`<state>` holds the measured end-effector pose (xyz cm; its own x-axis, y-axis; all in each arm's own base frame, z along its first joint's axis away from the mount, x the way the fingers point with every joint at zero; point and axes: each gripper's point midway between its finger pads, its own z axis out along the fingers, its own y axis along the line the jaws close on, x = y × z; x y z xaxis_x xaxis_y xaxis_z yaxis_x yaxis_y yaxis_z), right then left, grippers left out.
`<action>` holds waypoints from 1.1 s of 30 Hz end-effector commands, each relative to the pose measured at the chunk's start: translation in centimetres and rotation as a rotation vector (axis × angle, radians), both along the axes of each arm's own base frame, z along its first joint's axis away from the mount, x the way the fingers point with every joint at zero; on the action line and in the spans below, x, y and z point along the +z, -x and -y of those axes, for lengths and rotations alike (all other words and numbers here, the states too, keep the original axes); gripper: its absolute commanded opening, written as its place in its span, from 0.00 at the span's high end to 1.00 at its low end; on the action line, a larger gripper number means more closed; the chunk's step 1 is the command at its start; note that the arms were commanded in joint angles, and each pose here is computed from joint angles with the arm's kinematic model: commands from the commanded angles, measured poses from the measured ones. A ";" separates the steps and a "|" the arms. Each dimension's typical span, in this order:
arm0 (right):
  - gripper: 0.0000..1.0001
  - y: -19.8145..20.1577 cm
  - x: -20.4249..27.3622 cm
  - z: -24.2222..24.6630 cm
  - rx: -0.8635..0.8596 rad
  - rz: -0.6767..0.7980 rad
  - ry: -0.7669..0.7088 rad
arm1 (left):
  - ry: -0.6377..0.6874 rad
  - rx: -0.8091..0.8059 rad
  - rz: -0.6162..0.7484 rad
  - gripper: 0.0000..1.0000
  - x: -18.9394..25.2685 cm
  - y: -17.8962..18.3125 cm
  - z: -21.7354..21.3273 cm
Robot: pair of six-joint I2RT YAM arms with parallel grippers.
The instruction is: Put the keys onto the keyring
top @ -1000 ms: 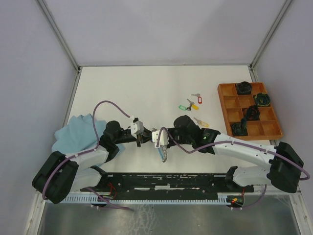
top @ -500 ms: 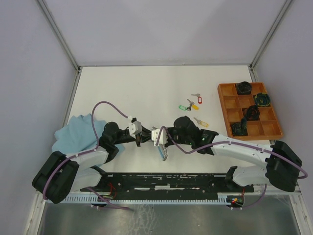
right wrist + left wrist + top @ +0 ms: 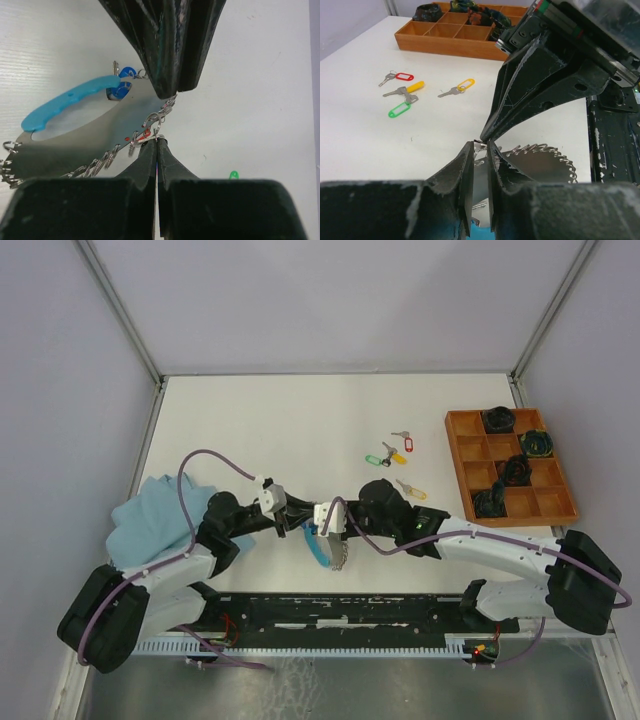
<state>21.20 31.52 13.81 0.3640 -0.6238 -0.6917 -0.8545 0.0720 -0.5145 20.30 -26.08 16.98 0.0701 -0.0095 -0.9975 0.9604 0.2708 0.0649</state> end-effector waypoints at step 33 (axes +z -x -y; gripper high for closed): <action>0.99 -1.1 3.5 -0.7 -0.056 0.001 -0.065 | 0.234 0.177 -0.726 0.47 -1.7 0.7 -0.5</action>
